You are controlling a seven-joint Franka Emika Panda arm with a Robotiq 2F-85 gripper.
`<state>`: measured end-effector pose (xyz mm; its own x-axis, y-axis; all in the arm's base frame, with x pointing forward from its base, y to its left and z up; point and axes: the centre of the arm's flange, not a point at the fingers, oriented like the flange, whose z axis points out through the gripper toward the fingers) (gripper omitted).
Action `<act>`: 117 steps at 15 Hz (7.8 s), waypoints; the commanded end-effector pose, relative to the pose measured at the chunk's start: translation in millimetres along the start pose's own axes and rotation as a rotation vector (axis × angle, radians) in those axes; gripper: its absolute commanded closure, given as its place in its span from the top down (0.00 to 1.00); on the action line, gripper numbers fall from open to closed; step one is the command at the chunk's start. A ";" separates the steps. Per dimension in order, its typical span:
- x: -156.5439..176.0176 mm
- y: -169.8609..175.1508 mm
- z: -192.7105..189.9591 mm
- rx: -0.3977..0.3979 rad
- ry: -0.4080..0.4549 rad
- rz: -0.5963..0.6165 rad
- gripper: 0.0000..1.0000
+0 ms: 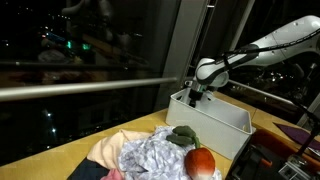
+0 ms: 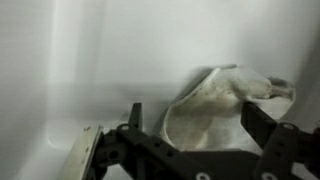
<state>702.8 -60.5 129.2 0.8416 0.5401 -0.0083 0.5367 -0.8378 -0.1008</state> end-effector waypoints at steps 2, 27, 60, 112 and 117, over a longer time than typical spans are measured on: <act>29.9 -2.7 13.1 -0.034 0.001 -0.025 1.00; -29.9 -58.9 -84.8 -0.166 0.139 0.026 0.01; 76.3 -454.6 -261.8 -0.160 0.173 -0.220 0.29; 100.4 -388.7 -161.5 -0.045 -0.027 0.107 1.00; 145.9 -450.9 -67.6 -0.025 -0.119 0.162 1.00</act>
<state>562.8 337.8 272.5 0.8979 0.4286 -0.1002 0.4243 -0.9034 -0.0616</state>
